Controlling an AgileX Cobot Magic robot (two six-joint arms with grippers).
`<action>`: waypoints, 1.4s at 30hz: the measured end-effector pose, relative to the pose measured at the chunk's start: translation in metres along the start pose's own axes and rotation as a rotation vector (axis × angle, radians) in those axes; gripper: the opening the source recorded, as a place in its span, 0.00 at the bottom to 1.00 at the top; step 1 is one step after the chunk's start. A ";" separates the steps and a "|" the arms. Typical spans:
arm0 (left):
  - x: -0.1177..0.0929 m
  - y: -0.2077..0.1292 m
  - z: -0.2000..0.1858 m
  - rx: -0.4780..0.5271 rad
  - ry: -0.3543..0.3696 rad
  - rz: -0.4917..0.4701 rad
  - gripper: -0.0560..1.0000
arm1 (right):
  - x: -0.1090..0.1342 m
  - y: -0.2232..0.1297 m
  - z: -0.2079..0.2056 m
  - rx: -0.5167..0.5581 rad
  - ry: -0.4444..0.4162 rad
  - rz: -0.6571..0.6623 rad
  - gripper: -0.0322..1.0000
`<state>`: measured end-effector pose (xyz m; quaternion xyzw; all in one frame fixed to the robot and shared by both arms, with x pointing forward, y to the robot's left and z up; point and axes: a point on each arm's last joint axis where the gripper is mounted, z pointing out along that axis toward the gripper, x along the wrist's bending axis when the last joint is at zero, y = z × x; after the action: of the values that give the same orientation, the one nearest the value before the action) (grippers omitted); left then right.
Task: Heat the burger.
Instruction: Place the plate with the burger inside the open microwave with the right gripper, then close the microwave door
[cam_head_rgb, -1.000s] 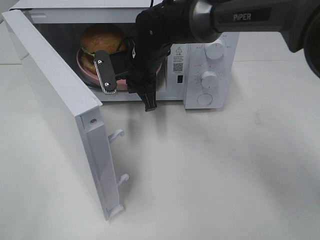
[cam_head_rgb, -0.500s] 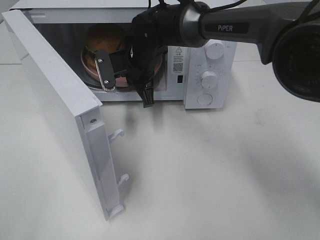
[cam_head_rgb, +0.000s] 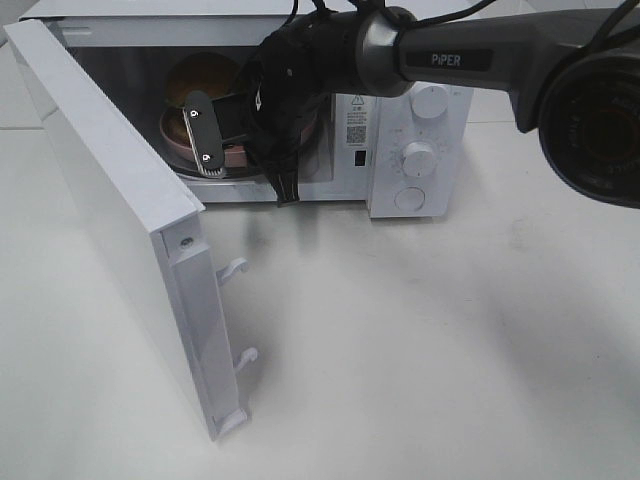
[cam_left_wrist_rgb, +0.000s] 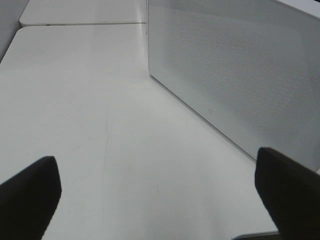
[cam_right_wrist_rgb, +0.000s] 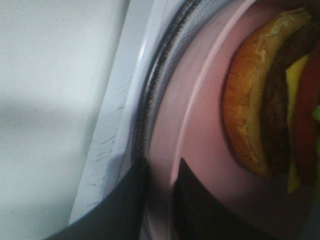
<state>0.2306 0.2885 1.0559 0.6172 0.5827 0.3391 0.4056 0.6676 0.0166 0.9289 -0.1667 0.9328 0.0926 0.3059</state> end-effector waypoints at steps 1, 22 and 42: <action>0.000 0.000 0.000 0.000 0.000 0.000 0.97 | -0.001 0.001 0.000 -0.007 -0.015 0.000 0.31; 0.000 0.000 0.000 0.000 0.000 0.000 0.97 | 0.012 -0.004 -0.025 -0.030 -0.018 0.009 0.61; 0.000 0.000 0.000 0.000 0.000 0.000 0.97 | 0.054 -0.022 -0.093 -0.035 0.012 0.020 0.69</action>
<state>0.2306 0.2885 1.0559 0.6172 0.5827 0.3391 0.4056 0.5845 -0.0426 0.9694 -0.1633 0.9344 0.1109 0.2965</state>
